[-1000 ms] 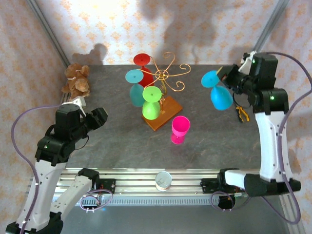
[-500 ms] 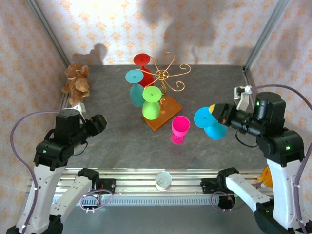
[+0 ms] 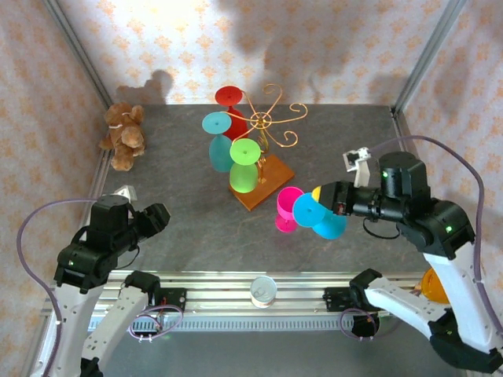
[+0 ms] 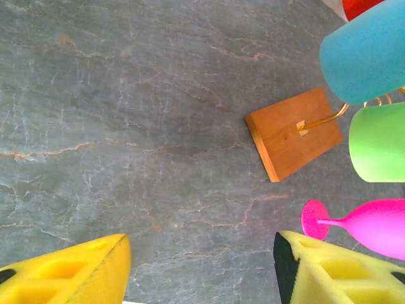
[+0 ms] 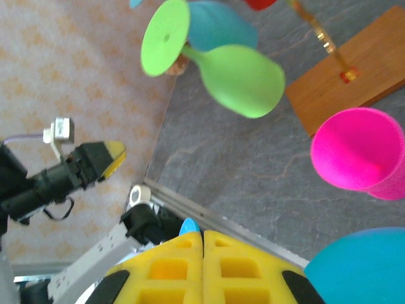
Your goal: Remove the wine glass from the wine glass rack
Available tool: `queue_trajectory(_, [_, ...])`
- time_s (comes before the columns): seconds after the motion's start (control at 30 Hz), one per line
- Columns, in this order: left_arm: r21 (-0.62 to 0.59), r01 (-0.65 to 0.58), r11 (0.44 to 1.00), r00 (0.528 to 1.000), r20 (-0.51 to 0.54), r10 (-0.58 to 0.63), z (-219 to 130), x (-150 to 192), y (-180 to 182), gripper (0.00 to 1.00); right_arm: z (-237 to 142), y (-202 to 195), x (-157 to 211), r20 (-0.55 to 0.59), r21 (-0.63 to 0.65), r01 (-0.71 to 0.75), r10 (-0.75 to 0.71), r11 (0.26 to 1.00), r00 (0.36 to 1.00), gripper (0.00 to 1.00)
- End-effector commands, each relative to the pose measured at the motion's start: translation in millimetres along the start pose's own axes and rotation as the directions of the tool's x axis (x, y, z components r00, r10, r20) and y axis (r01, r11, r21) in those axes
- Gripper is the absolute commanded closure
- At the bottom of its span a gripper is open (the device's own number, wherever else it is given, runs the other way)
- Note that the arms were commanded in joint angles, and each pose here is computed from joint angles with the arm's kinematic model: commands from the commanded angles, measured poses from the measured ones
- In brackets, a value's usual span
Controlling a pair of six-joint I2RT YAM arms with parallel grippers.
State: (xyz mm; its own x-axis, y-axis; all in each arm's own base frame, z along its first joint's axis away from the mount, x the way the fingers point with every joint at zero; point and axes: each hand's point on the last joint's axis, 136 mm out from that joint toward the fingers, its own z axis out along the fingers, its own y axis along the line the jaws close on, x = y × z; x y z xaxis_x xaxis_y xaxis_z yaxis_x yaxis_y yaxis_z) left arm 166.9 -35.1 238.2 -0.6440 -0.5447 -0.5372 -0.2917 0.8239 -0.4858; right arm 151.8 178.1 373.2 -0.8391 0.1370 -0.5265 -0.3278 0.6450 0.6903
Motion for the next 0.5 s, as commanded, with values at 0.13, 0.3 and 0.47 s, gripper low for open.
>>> queue_trajectory(0.13, [0.002, 0.065, 0.998, 0.998, -0.022, -0.065, -0.5, 11.5, 6.3, 0.38, 41.0, 55.6, 3.2, -0.032, -0.045, 0.201, -0.203, 0.978, 0.979, 1.0])
queue_trajectory(0.3, [0.046, 0.137, 0.989, 0.989, -0.069, -0.134, 5.4, 25.8, 3.9, 0.38, 77.9, 82.2, 23.4, -0.083, -0.052, 0.314, -0.317, 0.948, 0.945, 1.0])
queue_trajectory(0.47, [0.081, 0.199, 0.977, 0.976, -0.108, -0.19, 5.9, 41.1, 5.2, 0.38, 114.9, 97.9, 45.3, -0.129, -0.109, 0.33, -0.342, 0.938, 0.931, 1.0])
